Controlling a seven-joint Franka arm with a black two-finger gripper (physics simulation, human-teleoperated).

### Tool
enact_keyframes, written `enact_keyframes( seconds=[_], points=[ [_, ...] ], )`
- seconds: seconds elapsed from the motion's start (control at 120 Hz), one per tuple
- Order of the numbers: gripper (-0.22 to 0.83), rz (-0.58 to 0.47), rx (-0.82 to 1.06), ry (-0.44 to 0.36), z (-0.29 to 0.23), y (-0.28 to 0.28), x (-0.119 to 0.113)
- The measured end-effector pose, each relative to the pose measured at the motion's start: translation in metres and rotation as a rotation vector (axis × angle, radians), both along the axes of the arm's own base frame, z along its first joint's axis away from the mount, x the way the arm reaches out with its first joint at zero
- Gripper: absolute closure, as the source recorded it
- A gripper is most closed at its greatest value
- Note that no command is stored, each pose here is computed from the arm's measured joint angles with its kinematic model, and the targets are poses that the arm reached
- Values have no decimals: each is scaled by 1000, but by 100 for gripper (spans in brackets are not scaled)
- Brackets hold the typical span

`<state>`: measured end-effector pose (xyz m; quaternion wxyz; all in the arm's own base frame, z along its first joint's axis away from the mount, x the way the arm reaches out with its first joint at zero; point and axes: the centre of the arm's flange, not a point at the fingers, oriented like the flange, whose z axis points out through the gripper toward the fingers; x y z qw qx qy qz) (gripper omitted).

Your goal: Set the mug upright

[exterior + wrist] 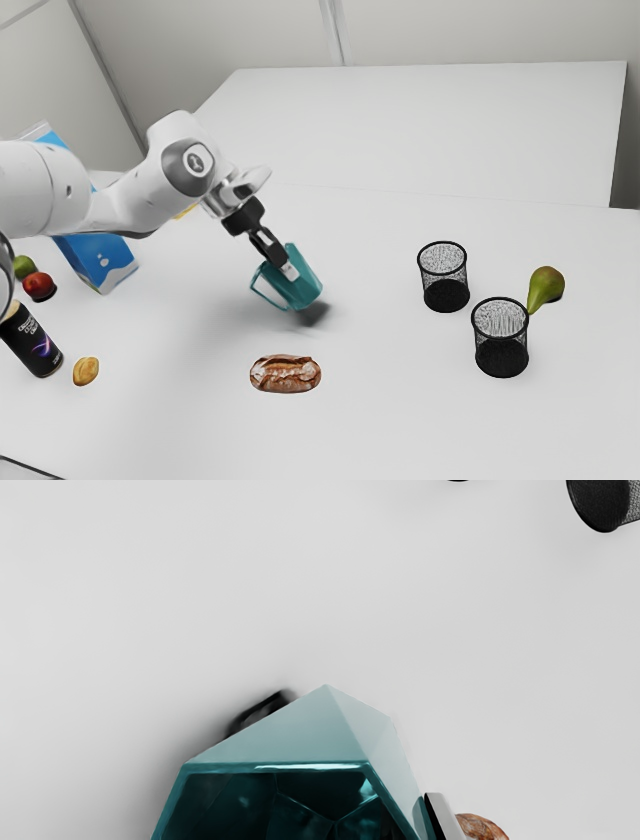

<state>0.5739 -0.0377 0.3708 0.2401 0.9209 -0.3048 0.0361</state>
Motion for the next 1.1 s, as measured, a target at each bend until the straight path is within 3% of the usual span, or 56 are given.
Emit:
enact_keyframes(
  seconds=[0.125, 0.25, 0.667, 0.892, 1.1],
  points=[
    [77, -58, 190, -44, 3, -3, 0],
    [78, -90, 310, -66, -4, -15, -15],
    [77, -44, 441, -125, -27, -29, -25],
    [38, -15, 447, -136, -23, -34, -26],
    [17, -6, 459, -172, 0, -42, -27]
  ],
)
